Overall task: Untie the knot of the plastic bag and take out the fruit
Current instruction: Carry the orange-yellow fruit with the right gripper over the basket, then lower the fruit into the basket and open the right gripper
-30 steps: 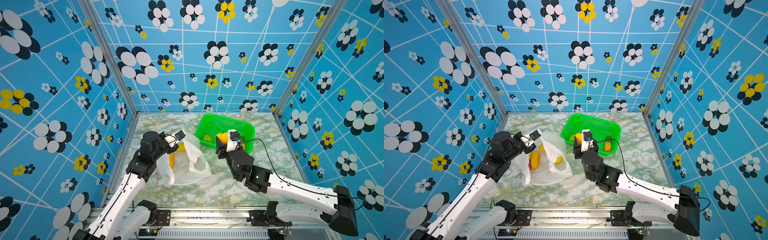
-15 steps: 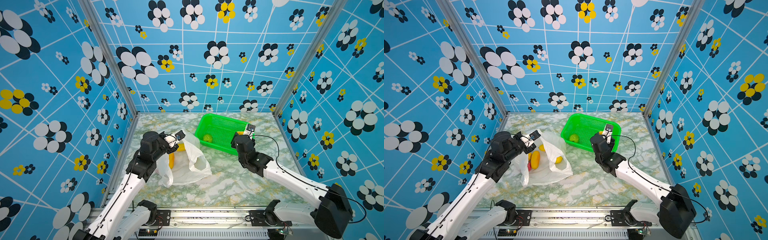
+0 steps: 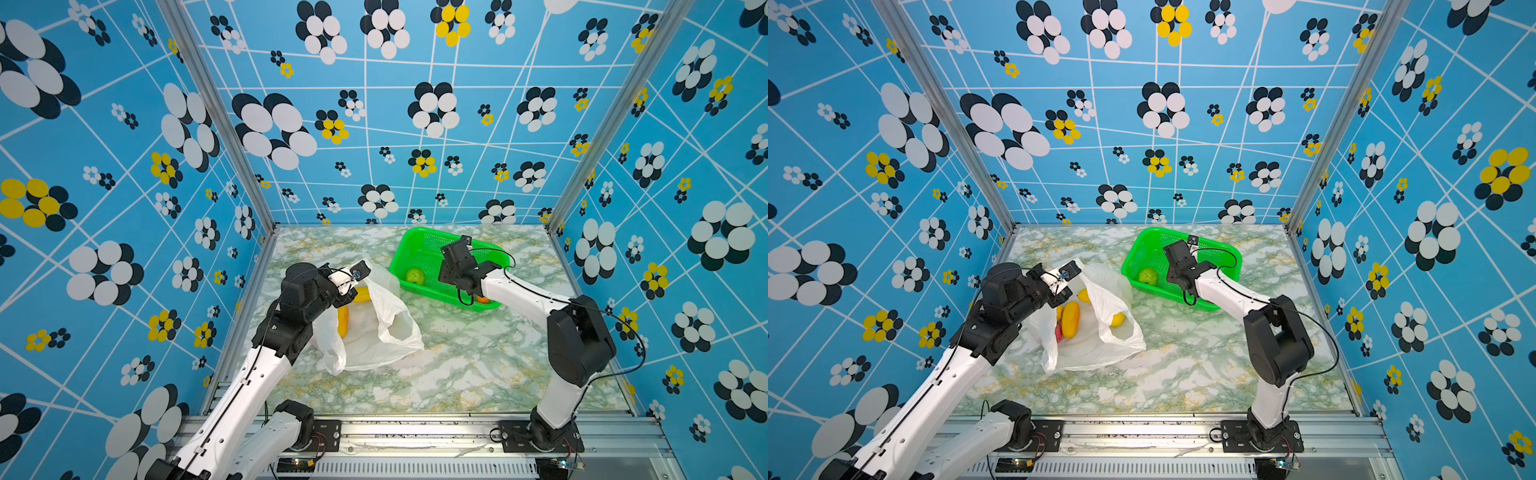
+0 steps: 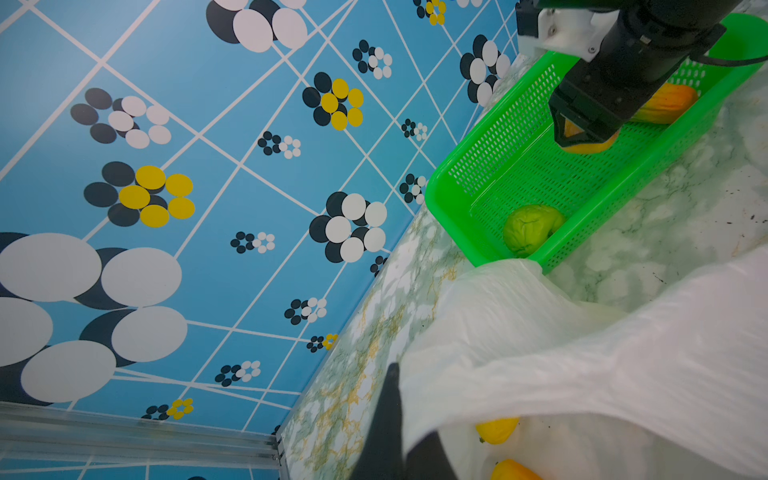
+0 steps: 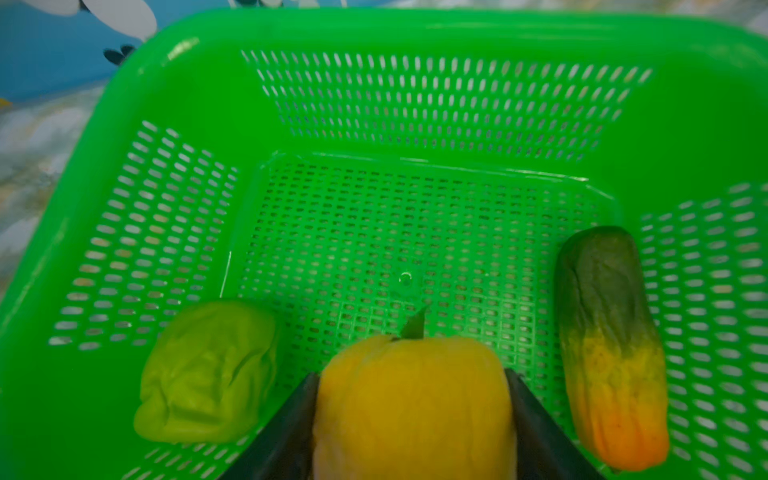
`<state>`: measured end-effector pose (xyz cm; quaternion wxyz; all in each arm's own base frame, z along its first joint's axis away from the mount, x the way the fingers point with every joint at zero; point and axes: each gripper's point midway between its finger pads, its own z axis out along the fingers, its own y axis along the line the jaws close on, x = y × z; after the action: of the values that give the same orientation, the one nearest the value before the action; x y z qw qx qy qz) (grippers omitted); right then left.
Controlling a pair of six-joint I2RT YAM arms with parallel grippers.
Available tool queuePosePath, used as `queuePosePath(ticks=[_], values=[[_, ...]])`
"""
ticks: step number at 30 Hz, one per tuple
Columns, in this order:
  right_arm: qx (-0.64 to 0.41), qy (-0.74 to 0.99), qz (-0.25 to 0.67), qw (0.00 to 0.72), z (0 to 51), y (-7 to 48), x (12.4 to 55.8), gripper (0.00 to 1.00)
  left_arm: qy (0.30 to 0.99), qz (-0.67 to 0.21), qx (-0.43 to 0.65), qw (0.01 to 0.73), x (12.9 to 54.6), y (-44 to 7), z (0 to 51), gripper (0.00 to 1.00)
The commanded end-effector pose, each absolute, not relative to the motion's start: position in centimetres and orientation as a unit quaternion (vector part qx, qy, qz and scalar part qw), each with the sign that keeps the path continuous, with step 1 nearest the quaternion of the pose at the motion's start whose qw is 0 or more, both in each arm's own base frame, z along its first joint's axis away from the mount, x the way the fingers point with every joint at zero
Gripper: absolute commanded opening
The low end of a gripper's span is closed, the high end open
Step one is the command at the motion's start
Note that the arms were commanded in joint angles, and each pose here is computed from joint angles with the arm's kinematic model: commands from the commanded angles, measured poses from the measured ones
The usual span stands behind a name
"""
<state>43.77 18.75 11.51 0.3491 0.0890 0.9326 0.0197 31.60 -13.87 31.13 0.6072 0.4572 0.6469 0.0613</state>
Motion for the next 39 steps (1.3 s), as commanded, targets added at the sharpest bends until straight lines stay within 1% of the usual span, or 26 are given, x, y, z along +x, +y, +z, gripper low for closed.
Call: queuePosePath(ticks=[1,7,10,12,17,26,30,33,39], values=[[0.078,0.956,0.028,0.281,8.9,19.4,42.6,0.39,0.64,0.052,0.45,0.62,31.3,-14.0,32.5,0.0],[0.08,0.967,0.044,0.238,6.5,20.0,42.7,0.48,0.64,0.053,0.45,0.62,31.2,-13.9,32.5,0.0],[0.08,0.968,0.048,0.233,6.1,20.1,42.6,0.6,0.639,0.052,0.45,0.621,31.2,-14.0,32.6,0.0],[0.079,0.967,0.055,0.234,6.1,20.2,42.5,0.64,0.639,0.052,0.45,0.622,31.1,-14.0,32.6,0.0],[0.079,0.963,0.065,0.248,6.9,20.2,42.4,0.67,0.631,0.035,0.456,0.627,30.9,-14.5,32.5,0.0],[0.084,0.952,0.062,0.287,9.6,19.2,42.2,0.66,0.64,0.002,0.435,0.633,31.3,-14.9,33.3,0.0],[0.082,0.945,0.065,0.31,11.3,18.7,42.0,0.66,0.609,-0.014,0.486,0.627,29.7,-16.1,32.6,0.0],[0.081,0.942,0.066,0.32,12.1,18.5,41.9,0.68,0.597,-0.004,0.498,0.629,29.2,-16.1,32.3,0.0],[0.077,0.941,0.078,0.32,11.7,18.9,41.8,0.71,0.608,0.01,0.496,0.62,29.6,-15.7,31.8,0.0]])
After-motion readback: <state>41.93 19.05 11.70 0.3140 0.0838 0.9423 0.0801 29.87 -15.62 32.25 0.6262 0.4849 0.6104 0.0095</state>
